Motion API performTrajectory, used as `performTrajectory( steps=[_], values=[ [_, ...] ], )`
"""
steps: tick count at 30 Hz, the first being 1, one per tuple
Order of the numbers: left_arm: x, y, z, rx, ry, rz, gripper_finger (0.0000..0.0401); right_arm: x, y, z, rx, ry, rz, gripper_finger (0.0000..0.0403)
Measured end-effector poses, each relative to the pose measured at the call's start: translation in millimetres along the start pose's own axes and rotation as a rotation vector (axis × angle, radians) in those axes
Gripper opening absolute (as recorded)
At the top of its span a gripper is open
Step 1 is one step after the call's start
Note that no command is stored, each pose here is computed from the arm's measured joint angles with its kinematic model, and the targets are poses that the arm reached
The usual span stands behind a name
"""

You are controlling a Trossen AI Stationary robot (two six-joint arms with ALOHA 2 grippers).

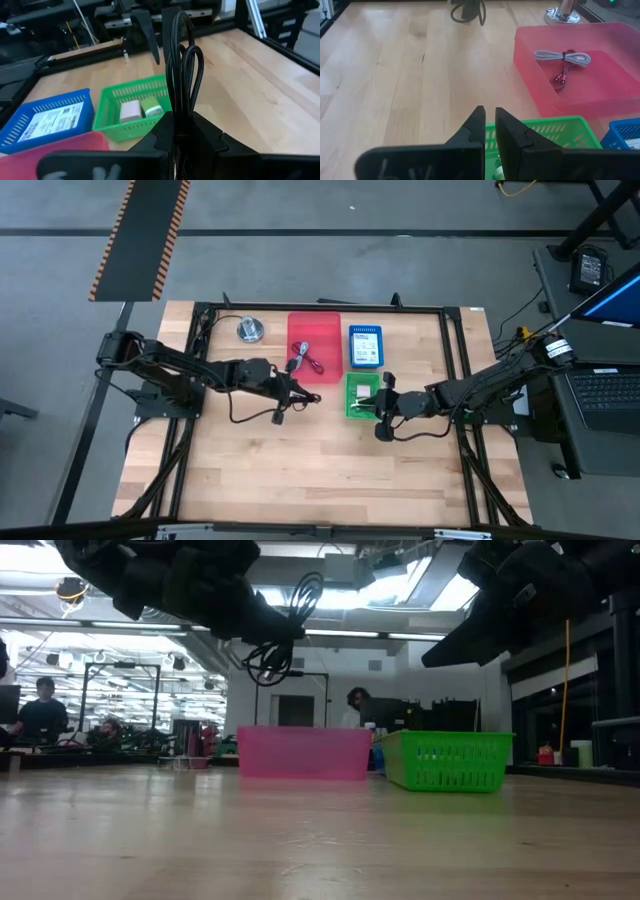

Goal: Pick and place items into bin
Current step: Put the black USB cable into the red bin

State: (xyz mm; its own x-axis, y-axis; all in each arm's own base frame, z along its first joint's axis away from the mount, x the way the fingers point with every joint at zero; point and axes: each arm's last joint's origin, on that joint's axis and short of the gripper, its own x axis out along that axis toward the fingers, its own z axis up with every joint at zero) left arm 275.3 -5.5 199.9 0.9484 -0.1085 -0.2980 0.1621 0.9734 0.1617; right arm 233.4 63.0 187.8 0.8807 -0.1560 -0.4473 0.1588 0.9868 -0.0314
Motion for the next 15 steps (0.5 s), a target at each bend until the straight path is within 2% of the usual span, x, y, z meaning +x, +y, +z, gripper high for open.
performTrajectory(
  steps=[5,10,15],
  values=[
    [0.4,0.9,-0.5,-0.028,0.002,0.043,0.0033,-0.1,0.0,0.1,-0.001,-0.001,0.000,0.0023],
    [-0.5,6.9,-1.8,-0.106,0.032,0.252,0.0033,-0.1,0.0,0.5,0.001,-0.005,0.000,0.0023],
    [-2.1,11.4,-2.8,-0.114,0.055,0.423,0.0033,-0.1,0.1,0.7,0.002,-0.007,0.000,0.0023]
  ],
)
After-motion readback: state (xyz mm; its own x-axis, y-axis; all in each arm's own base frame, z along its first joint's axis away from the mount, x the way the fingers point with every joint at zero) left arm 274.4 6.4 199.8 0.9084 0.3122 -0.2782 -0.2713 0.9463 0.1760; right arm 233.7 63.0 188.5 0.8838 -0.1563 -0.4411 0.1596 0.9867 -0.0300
